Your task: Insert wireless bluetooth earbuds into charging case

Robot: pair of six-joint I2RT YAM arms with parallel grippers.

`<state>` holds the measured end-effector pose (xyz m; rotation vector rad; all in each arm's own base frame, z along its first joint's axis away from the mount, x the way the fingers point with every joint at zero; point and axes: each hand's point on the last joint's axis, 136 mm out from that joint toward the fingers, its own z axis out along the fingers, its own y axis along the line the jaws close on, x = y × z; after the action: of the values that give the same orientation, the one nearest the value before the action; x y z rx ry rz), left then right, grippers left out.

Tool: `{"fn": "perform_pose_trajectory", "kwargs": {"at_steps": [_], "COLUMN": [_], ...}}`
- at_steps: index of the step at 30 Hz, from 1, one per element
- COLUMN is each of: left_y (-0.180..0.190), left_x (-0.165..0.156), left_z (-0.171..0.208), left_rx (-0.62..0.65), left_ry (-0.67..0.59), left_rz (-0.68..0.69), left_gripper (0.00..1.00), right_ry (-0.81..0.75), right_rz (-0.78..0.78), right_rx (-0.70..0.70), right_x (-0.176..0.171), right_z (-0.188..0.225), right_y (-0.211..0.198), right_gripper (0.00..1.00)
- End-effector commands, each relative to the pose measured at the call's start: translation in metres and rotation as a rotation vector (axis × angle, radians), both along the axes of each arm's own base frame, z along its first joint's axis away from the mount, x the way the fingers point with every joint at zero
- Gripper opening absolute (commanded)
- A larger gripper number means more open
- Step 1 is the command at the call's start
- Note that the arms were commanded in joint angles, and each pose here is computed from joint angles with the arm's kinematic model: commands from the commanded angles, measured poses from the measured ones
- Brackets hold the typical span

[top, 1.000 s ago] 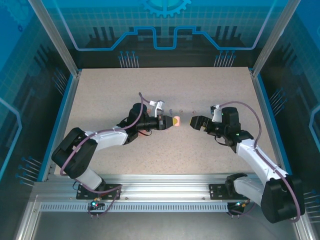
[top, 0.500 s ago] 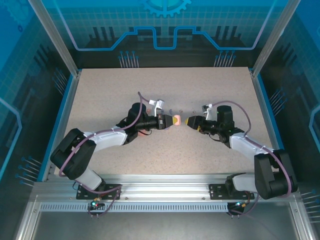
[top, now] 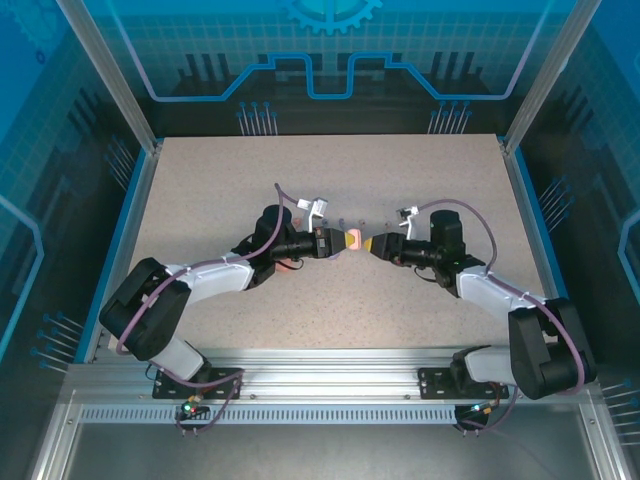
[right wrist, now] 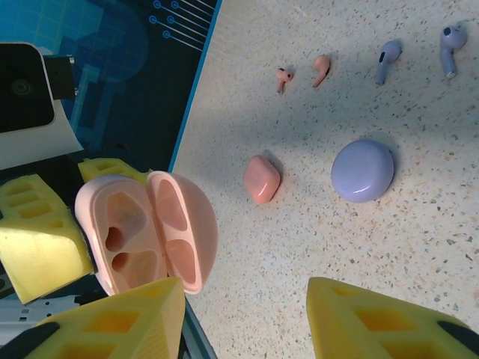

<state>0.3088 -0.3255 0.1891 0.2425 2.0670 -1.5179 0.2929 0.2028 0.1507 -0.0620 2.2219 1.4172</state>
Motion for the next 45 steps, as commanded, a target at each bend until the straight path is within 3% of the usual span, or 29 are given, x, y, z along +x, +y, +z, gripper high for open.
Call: {"fn": "perform_pose_trajectory", "kwargs": {"at_steps": [1, 11, 17, 29, 35, 38, 39, 40, 43, 45], "left_y": [0.000, -0.001, -0.001, -0.001, -0.001, -0.001, 0.000, 0.002, 0.007, 0.013], "left_x": [0.007, 0.007, 0.007, 0.007, 0.008, 0.010, 0.012, 0.013, 0.018, 0.022], "left_z": [0.027, 0.026, 0.028, 0.025, 0.023, 0.019, 0.018, 0.017, 0.020, 0.026], "left_rx": [-0.042, -0.042, -0.051, -0.057, -0.053, -0.037, -0.031, -0.023, -0.005, 0.005], "left_ry": [-0.065, -0.062, -0.062, -0.055, -0.049, -0.041, -0.041, -0.042, -0.059, -0.075], "left_rz": [0.012, 0.009, 0.010, 0.010, 0.011, 0.027, 0.036, 0.050, 0.086, 0.109], "left_gripper": [0.00, 0.00, 0.00, 0.00, 0.00, 0.00, 0.09, 0.27, 0.68, 0.85], "right_ry": [-0.049, -0.049, -0.042, -0.043, -0.045, -0.041, -0.044, -0.018, 0.010, 0.023], "right_rz": [0.041, 0.067, 0.077, 0.090, 0.091, 0.087, 0.084, 0.078, 0.059, 0.040], "right_rx": [0.016, 0.011, 0.008, 0.011, 0.010, -0.006, -0.016, -0.040, -0.094, -0.125], "right_x": [0.003, 0.004, 0.005, 0.010, 0.012, 0.013, 0.014, 0.014, 0.018, 0.022], "right_z": [0.014, 0.015, 0.012, 0.013, 0.015, 0.015, 0.015, 0.009, 0.002, -0.001], "right_y": [0.010, 0.022, 0.026, 0.031, 0.032, 0.031, 0.030, 0.028, 0.022, 0.015], "right_gripper": [0.46, 0.44, 0.37, 0.16, 0.00, 0.00, 0.00, 0.00, 0.00, 0.00]}}
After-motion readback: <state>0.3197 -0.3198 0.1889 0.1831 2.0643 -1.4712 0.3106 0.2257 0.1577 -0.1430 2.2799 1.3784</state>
